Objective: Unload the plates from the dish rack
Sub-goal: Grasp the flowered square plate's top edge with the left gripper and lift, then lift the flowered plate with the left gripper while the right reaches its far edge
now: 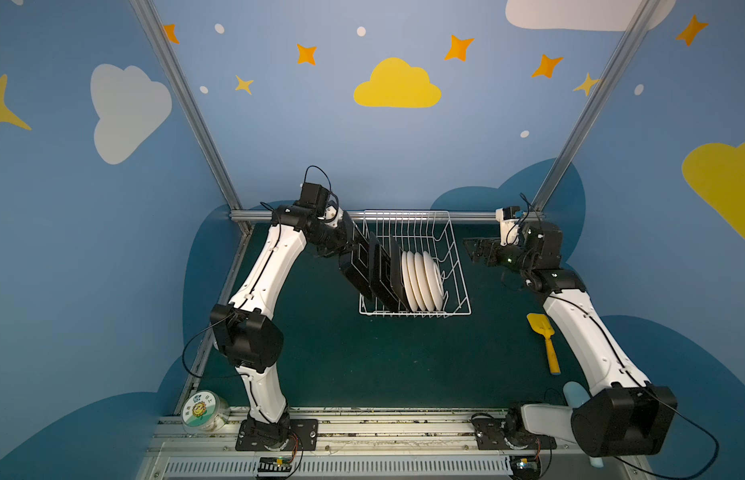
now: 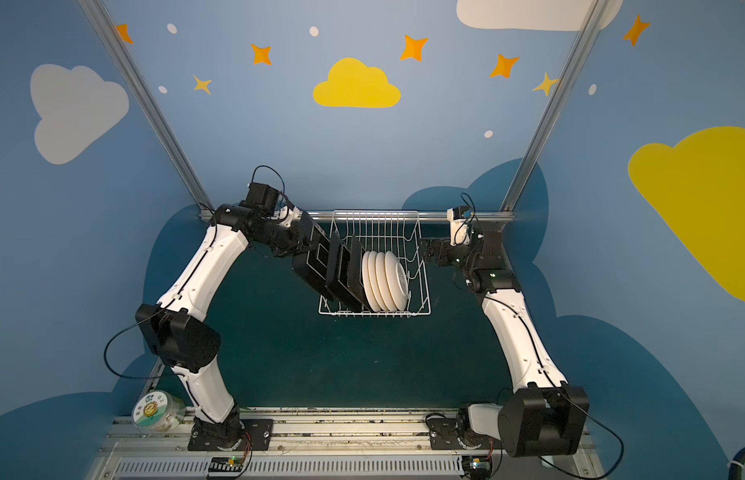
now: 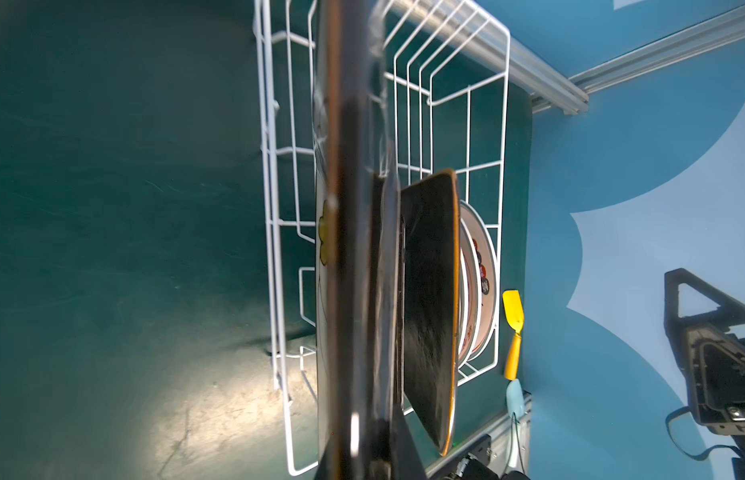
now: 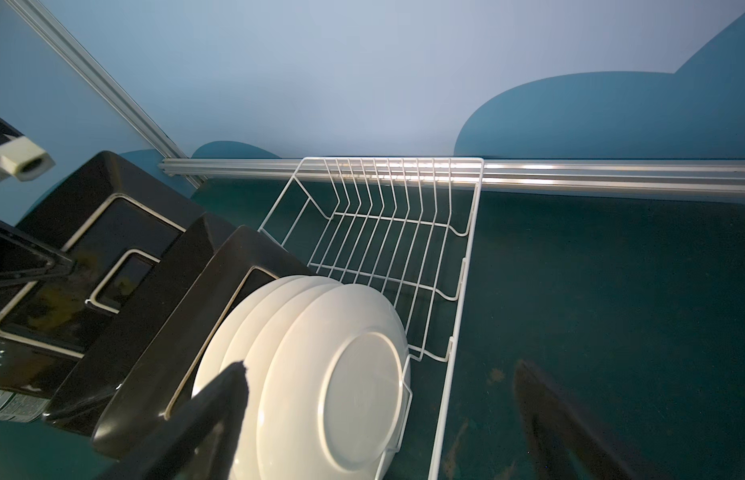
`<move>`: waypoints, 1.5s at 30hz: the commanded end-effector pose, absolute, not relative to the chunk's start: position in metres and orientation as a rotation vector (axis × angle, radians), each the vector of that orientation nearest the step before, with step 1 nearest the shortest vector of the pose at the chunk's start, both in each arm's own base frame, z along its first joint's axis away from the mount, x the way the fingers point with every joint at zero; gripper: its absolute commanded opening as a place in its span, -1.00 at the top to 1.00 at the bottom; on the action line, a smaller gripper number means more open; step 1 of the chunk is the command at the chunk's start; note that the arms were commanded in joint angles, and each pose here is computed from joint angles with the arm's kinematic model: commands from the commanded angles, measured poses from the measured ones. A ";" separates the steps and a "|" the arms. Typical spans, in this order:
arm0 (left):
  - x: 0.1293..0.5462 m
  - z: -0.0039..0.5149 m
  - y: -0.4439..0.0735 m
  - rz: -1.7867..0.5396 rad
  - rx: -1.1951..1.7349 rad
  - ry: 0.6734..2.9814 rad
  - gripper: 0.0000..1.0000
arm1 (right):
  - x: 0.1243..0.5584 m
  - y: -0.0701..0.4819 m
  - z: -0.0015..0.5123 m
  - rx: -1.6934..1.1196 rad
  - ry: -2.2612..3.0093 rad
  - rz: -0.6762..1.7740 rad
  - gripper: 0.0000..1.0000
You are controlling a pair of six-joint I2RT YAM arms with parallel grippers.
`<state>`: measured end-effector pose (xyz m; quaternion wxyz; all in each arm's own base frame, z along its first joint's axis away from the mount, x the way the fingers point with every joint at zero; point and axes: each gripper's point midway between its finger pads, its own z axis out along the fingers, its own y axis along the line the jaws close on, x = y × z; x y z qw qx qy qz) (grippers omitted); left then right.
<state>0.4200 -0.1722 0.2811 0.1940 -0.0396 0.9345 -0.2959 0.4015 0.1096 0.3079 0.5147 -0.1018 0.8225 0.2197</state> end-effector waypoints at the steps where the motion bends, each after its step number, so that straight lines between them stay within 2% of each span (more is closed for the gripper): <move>1: 0.418 0.341 -0.166 -0.811 0.007 2.458 0.93 | 0.403 0.112 0.315 -0.243 1.951 0.532 -0.97; 11: 0.423 0.395 -0.149 -0.594 0.151 2.294 0.93 | 0.406 0.117 0.325 -0.213 1.943 0.576 -0.97; 15: 0.430 0.426 -0.145 -0.374 0.283 2.119 0.93 | 0.410 0.121 0.338 -0.133 1.926 0.658 -0.97; 24: 0.425 0.483 -0.162 -0.102 0.555 1.600 0.93 | 0.422 0.139 0.370 0.056 1.928 0.955 -0.97; 33: 0.416 0.486 -0.170 0.092 0.718 1.367 0.93 | 0.435 0.171 0.400 0.112 1.941 1.259 -0.96; 45: 0.394 0.465 -0.204 0.203 0.981 1.106 0.93 | 0.441 0.214 0.415 0.052 1.999 1.418 -0.84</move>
